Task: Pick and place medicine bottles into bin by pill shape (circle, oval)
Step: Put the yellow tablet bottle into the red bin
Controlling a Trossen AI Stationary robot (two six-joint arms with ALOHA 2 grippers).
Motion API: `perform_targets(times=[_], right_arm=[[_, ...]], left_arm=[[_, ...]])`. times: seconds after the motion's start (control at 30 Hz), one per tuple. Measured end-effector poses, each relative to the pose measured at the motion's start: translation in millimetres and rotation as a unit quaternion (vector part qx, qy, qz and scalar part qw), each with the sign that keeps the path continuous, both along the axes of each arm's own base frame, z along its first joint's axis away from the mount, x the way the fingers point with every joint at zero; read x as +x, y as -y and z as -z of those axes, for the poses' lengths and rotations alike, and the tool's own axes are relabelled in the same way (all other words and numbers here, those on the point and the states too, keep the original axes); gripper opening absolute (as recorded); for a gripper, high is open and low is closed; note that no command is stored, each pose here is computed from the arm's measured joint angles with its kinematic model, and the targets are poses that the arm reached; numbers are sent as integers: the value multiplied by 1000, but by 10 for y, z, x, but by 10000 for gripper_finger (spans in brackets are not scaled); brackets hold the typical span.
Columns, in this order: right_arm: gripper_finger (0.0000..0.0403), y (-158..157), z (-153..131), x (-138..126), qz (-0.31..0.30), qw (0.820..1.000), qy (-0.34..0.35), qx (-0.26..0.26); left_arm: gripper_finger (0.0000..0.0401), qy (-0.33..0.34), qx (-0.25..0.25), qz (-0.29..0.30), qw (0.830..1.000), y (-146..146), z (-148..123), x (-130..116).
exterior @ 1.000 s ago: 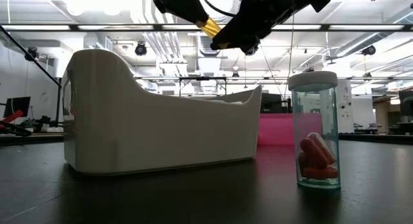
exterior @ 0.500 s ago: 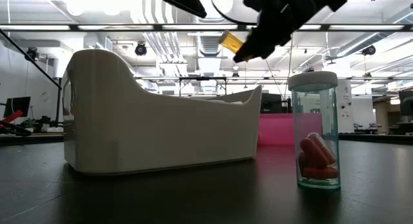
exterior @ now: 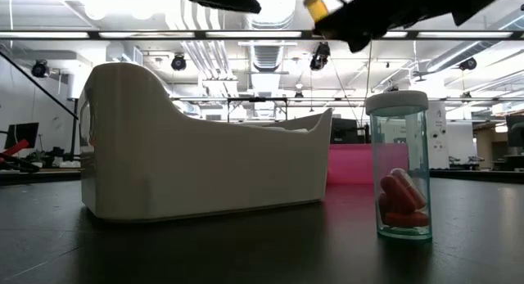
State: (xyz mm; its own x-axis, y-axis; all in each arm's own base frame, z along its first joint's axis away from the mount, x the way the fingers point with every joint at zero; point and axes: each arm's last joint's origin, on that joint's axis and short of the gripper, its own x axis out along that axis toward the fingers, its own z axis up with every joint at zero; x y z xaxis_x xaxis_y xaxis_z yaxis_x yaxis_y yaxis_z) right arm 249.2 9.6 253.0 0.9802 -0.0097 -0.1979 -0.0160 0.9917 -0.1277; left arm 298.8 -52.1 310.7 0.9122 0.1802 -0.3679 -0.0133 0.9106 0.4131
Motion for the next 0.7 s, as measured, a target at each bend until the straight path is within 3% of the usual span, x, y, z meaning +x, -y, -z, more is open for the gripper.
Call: perform_targets(times=[0.23, 0.43, 0.57, 0.7], right_arm=[[97, 37, 61, 14, 6, 995, 101, -16], [97, 57, 102, 115, 12, 989, 148, -15], [97, 63, 179, 192, 13, 988, 154, -15], [97, 86, 229, 236, 27, 987, 159, -15]], left_arm=[[212, 146, 9, 13, 989, -103, 138, -90], [212, 270, -45, 58, 960, -302, 238, -48], [212, 312, -82, 63, 944, -414, 307, 32], [212, 312, -105, 78, 941, -423, 428, 137]])
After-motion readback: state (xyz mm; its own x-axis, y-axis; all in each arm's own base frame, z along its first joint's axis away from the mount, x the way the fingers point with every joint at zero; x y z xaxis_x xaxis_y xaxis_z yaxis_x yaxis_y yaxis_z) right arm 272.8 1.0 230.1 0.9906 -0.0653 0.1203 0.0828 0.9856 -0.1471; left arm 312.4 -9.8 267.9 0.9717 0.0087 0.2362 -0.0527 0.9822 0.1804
